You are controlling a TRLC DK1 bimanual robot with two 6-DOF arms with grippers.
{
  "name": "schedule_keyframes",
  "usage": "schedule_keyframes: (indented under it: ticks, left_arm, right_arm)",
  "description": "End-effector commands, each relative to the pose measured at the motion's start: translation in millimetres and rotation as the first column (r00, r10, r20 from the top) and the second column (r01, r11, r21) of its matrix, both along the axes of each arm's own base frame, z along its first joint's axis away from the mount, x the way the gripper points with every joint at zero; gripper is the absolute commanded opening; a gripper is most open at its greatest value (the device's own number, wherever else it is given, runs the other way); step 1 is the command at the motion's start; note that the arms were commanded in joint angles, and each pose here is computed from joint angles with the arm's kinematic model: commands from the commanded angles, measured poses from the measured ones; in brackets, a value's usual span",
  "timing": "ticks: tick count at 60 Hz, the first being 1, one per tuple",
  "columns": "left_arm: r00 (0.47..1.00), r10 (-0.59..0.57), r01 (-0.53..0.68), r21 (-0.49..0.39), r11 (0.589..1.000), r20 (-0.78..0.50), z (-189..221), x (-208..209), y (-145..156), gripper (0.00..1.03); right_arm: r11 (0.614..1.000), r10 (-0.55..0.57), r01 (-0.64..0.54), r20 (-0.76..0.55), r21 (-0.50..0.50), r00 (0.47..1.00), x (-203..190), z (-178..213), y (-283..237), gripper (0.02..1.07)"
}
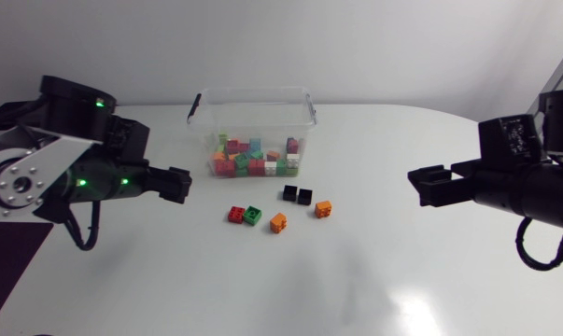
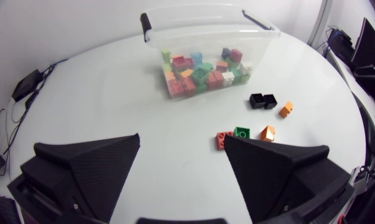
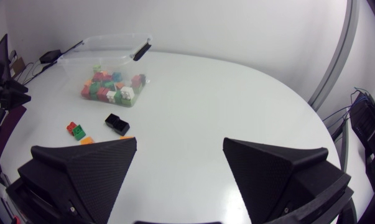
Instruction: Place the duplo bricks in the container
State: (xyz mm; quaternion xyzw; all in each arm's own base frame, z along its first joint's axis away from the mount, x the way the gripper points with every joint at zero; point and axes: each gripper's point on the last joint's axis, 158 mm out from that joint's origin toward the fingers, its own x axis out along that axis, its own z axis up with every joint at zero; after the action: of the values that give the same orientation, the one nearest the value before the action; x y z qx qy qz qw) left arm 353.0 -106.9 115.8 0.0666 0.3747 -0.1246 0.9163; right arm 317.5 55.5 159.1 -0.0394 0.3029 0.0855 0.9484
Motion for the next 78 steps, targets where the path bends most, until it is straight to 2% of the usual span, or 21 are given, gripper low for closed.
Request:
schedule_keyframes:
  ticks: [1, 7, 19, 24, 29, 30, 35, 40, 44, 49, 54, 57, 65, 69, 74, 78]
  left_arm:
    - [0.998, -0.004, 0.005, 0.013, 1.0, -0.062, -13, 10, -13, 0.93]
    - [0.99, -0.044, 0.053, 0.067, 0.996, -0.131, -31, 16, -21, 0.93]
    - [0.97, -0.072, 0.095, 0.09, 0.991, -0.233, -65, 26, -34, 0.93]
    - [0.955, -0.155, 0.197, 0.147, 0.969, -0.253, -77, 32, -42, 0.92]
    - [0.904, -0.29, 0.366, 0.221, 0.904, -0.314, -89, 36, -51, 0.86]
    - [0.878, -0.313, 0.411, 0.236, 0.88, -0.363, -94, 34, -52, 0.86]
    - [0.844, -0.359, 0.479, 0.257, 0.839, -0.399, -100, 34, -53, 0.87]
    - [0.783, -0.474, 0.601, 0.289, 0.745, -0.404, -100, 32, -58, 0.88]
    - [0.726, -0.558, 0.677, 0.279, 0.681, -0.401, -99, 30, -62, 0.89]
    - [0.634, -0.665, 0.772, 0.272, 0.575, -0.395, -98, 23, -70, 0.89]
    - [0.575, -0.726, 0.818, 0.244, 0.521, -0.377, -97, 21, -79, 0.89]
    - [0.52, -0.754, 0.854, 0.222, 0.471, -0.402, -102, 18, -81, 0.89]
    - [0.438, -0.791, 0.899, 0.198, 0.391, -0.427, -118, 18, -84, 0.88]
    - [0.392, -0.813, 0.92, 0.185, 0.346, -0.429, -127, 19, -89, 0.82]
    - [0.347, -0.835, 0.938, 0.167, 0.304, -0.426, -133, 22, -92, 0.78]
    - [0.329, -0.851, 0.944, 0.153, 0.291, -0.409, -133, 25, -94, 0.76]
  right_arm:
    - [1.0, 0.007, -0.006, -0.036, 0.011, 0.999, 5, -3, 7, 1.02]
    - [0.999, 0.035, -0.034, -0.082, 0.005, 0.996, 6, -11, 17, 1.02]
    - [0.99, 0.136, -0.14, -0.142, -0.016, 0.98, 3, -29, 39, 1.02]
    - [0.983, 0.168, -0.18, -0.197, -0.047, 0.966, 7, -44, 45, 1.02]
    - [0.97, 0.199, -0.23, -0.269, -0.085, 0.942, 12, -63, 49, 1.02]
    - [0.967, 0.204, -0.239, -0.283, -0.092, 0.937, 12, -68, 50, 1.02]
    - [0.946, 0.24, -0.296, -0.334, -0.129, 0.911, 15, -83, 55, 1.02]
    - [0.926, 0.273, -0.347, -0.368, -0.152, 0.889, 15, -95, 60, 1.02]
    - [0.904, 0.306, -0.395, -0.397, -0.163, 0.865, 12, -103, 65, 1.02]
    - [0.894, 0.332, -0.424, -0.42, -0.147, 0.845, 10, -108, 71, 1.02]
    - [0.89, 0.353, -0.441, -0.44, -0.113, 0.825, 10, -114, 78, 1.02]
    - [0.891, 0.356, -0.443, -0.449, -0.102, 0.819, 11, -117, 79, 1.02]
    - [0.888, 0.357, -0.449, -0.47, -0.099, 0.808, 14, -125, 82, 1.02]
    - [0.881, 0.366, -0.462, -0.474, -0.1, 0.801, 15, -129, 86, 1.02]
    - [0.872, 0.376, -0.477, -0.479, -0.105, 0.793, 14, -133, 90, 1.02]
    - [0.866, 0.382, -0.488, -0.479, -0.113, 0.79, 14, -135, 92, 1.02]
